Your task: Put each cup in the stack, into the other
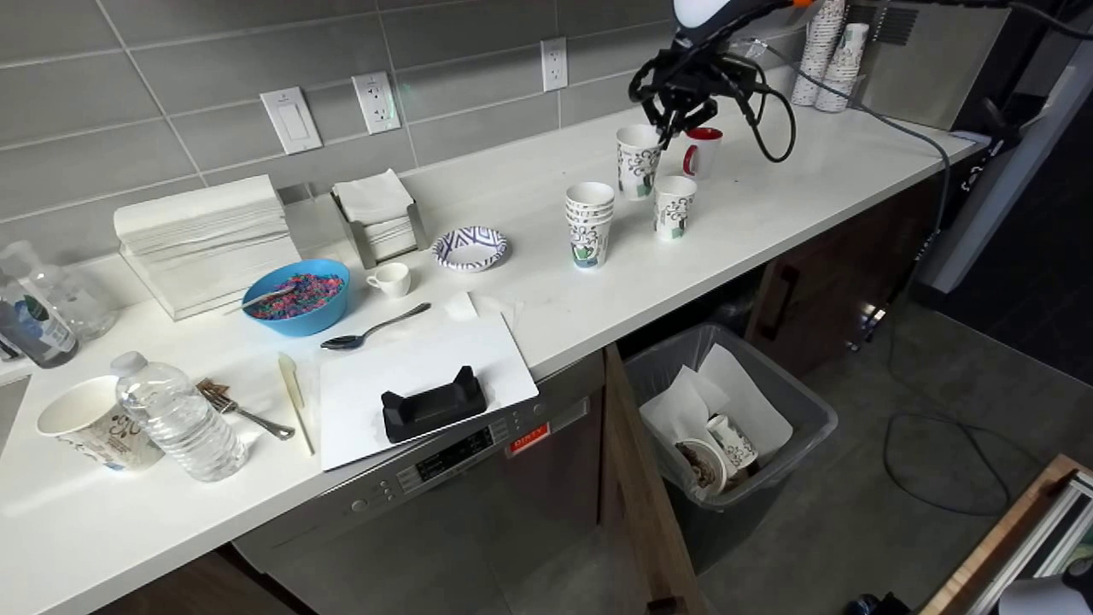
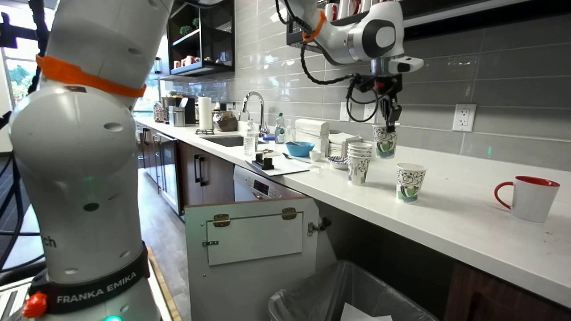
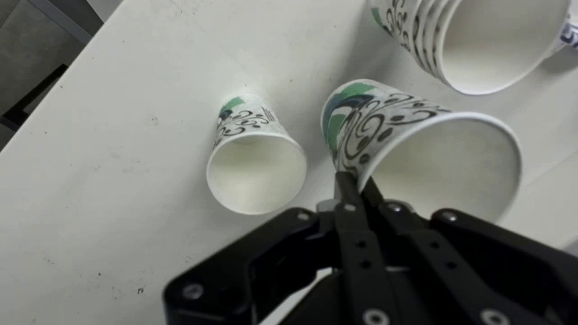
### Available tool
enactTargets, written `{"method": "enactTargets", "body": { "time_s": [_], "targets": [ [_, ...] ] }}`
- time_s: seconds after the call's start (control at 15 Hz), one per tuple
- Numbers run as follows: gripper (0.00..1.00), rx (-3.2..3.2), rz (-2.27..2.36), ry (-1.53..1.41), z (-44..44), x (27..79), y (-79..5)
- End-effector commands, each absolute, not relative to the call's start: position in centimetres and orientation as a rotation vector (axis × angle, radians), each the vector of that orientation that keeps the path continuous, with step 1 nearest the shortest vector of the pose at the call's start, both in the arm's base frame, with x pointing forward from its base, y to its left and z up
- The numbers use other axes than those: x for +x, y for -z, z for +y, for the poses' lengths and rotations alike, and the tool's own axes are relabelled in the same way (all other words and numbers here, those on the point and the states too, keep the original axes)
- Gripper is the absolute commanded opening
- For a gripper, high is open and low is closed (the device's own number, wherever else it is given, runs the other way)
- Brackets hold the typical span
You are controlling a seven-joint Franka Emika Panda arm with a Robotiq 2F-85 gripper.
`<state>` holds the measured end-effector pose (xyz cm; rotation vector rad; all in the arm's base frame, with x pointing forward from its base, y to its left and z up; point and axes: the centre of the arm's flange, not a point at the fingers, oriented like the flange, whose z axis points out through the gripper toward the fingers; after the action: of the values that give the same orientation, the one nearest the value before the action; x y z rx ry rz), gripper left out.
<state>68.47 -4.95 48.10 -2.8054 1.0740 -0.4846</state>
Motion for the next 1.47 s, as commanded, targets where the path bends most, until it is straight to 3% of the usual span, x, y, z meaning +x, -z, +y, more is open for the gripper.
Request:
{"method": "enactTargets", "body": {
  "time_s": [0.0,0.67,1.4],
  "targets": [
    [0.01,-2.77,1.11,0.544,-5.9,65.4,-51.6],
    [0.01,-2.732,1.251,0.502,-12.2,64.7,-50.7],
    [0.01,-2.736,1.284,0.47,-12.7,66.1,-47.1]
  ]
}}
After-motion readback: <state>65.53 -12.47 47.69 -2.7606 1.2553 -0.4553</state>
